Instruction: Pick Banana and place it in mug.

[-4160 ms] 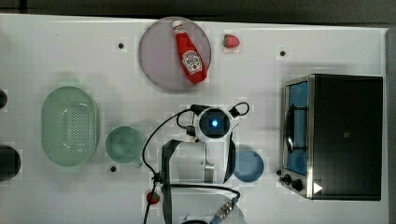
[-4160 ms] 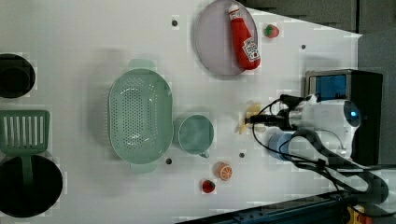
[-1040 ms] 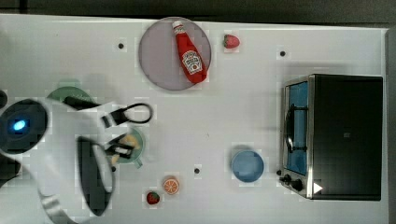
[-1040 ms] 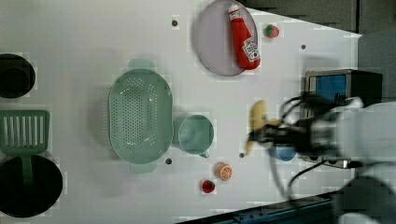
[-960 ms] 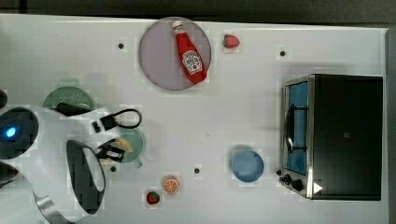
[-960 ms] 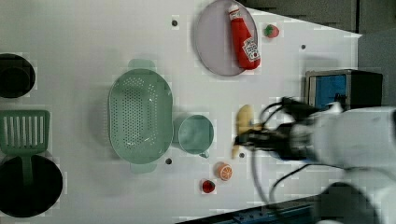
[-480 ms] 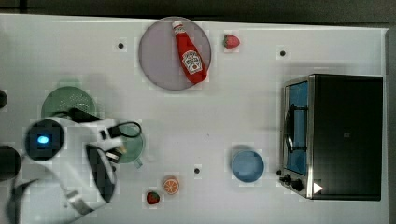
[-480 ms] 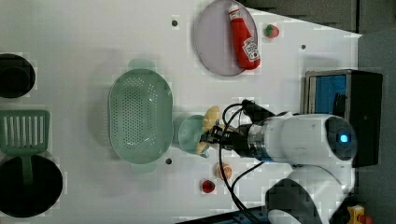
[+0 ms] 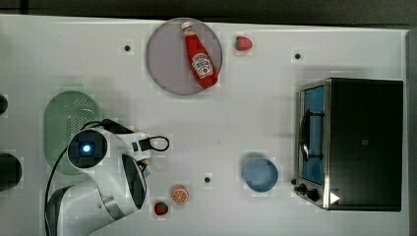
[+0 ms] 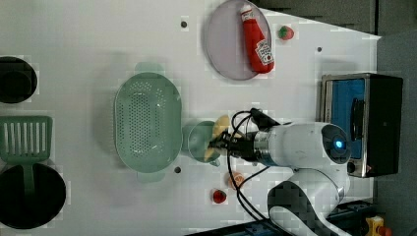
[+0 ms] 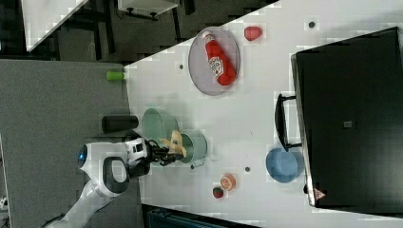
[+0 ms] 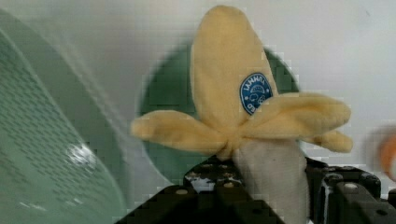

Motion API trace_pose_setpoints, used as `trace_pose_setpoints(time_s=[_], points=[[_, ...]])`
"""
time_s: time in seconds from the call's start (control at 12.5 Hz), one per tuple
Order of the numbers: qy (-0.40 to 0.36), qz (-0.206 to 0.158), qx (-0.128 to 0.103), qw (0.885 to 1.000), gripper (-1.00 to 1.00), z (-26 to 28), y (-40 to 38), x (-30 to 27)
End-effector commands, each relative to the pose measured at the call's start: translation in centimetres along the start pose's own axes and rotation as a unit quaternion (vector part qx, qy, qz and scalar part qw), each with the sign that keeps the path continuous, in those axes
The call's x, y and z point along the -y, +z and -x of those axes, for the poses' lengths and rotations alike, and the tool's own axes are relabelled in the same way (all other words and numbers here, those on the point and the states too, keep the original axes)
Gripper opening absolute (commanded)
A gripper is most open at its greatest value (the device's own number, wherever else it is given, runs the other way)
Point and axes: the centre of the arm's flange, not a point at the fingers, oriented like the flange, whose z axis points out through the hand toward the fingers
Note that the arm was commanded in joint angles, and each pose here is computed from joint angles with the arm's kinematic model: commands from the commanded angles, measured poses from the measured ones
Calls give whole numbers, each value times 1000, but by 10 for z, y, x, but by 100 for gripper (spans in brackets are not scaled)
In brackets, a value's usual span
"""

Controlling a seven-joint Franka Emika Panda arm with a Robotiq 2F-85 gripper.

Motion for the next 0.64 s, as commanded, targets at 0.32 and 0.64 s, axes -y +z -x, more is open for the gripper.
trace_pose_setpoints(time_s=[0.32,0.64], points=[[14,-27,-26,999,100,1,-34,11],[34,-59,-80,995,100,-14,-113,3]])
